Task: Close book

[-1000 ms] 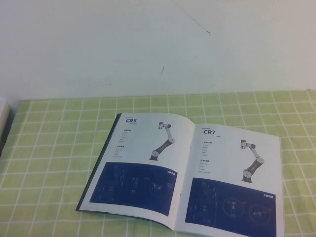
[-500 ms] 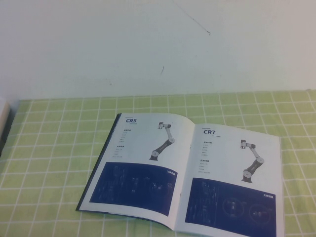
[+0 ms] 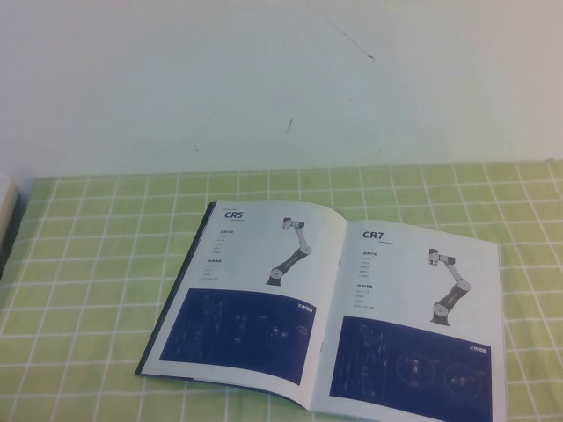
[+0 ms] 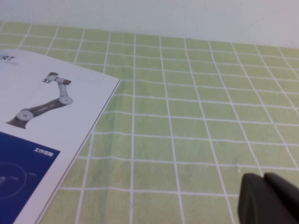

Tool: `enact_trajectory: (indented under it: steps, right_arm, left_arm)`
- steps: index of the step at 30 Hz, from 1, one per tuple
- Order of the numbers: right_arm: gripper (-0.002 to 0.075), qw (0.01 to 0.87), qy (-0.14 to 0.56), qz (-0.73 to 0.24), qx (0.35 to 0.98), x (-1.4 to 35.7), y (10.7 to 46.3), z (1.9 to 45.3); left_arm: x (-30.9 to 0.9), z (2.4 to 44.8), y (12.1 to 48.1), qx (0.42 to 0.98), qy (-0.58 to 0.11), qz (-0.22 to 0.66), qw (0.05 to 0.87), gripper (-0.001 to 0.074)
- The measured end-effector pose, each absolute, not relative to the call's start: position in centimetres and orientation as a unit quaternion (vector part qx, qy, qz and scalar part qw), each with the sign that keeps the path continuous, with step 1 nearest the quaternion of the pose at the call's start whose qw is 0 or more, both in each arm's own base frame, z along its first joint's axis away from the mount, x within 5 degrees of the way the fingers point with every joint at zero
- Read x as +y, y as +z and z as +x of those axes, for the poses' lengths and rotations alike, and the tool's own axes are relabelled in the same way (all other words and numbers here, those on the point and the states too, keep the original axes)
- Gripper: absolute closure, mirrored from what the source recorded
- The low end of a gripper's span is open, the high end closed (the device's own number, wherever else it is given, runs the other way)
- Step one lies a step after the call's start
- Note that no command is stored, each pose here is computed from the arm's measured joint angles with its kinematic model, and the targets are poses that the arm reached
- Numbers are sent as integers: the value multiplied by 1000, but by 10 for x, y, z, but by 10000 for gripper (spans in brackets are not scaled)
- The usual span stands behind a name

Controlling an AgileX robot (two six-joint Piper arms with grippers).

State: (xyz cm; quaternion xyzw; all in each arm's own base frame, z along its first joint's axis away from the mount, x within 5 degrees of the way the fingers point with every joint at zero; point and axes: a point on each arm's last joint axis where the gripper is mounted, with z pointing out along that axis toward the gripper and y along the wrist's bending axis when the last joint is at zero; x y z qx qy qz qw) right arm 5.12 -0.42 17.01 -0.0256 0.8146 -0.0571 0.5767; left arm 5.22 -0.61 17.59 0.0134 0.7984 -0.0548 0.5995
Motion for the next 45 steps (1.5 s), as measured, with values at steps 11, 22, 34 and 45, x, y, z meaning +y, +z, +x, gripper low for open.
enact_trajectory:
  steps: [11,22,34,45]
  right_arm:
    - [729,577,-57,-26,815,-4,170,51]
    - [729,577,-57,-26,815,-4,170,51]
    - [729,577,-57,-26,815,-4,170,51]
    - [729,590,-67,-32,804,-5,172,52]
  left_arm:
    - [-6,52,176,798,-55,13,599,738]
    - [-6,52,176,798,-55,13,599,738]
    - [-6,52,176,798,-55,13,599,738]
    - [-6,56,192,736,-59,10,674,738]
